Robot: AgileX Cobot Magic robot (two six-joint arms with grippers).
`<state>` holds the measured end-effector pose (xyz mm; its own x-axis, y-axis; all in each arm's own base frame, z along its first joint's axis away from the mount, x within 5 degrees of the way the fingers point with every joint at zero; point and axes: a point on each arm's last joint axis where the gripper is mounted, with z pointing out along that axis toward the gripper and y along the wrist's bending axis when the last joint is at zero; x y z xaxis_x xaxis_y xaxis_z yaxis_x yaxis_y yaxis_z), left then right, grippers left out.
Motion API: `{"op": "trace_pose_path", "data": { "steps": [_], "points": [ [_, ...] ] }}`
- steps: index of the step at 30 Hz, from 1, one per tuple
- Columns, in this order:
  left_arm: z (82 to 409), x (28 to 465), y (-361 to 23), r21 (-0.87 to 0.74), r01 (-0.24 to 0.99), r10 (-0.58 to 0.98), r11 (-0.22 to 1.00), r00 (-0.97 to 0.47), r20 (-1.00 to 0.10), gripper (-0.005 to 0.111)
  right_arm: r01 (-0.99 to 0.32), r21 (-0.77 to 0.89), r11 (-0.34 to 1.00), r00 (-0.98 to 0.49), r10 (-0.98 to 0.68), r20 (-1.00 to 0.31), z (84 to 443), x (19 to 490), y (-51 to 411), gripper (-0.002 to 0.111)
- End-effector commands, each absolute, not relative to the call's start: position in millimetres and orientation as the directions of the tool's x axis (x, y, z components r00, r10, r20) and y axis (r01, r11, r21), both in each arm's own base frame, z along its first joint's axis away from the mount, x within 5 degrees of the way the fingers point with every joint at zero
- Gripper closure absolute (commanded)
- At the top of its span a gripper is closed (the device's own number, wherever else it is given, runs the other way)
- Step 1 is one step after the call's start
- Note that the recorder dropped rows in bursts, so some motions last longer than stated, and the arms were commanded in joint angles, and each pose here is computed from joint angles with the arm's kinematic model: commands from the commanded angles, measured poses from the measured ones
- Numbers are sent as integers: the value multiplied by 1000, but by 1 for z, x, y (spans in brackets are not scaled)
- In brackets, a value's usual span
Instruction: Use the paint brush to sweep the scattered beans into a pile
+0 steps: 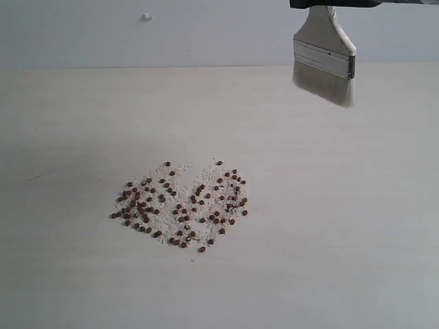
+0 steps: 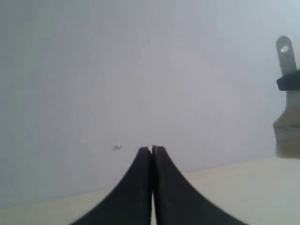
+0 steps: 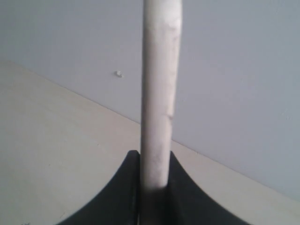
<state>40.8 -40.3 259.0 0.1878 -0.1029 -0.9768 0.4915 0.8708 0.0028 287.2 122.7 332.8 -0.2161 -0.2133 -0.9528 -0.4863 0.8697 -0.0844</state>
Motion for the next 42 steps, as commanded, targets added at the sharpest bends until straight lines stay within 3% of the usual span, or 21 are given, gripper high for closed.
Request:
{"op": "trace_pose_path", "data": {
  "steps": [1,5,8,20,25,28,42],
  "points": [
    [258,41,-25,-48,343,-128,938,214,-969,107,-505,-85,859,-206,-216,-955,335,285,123,108],
    [255,47,-3,-108,102,-126,989,196,-973,107,-541,-73,838,-207,-217,-954,335,282,127,108],
    [252,48,6,-127,6,-126,992,187,-974,107,-548,-70,834,-208,-217,-954,335,282,127,108],
    [253,48,4,-121,27,-123,992,188,-974,107,-509,-118,852,-199,-251,-947,331,287,124,108],
    [247,49,3,133,-21,135,991,192,-972,107,-449,-219,866,-203,-338,-919,318,295,118,108],
    [240,51,4,178,-29,181,984,173,-968,107,-405,-243,882,-218,-351,-911,313,299,114,108],
    [223,55,4,214,-38,217,976,122,-968,107,-464,-142,875,-248,-282,-927,311,298,122,108]
  ]
}}
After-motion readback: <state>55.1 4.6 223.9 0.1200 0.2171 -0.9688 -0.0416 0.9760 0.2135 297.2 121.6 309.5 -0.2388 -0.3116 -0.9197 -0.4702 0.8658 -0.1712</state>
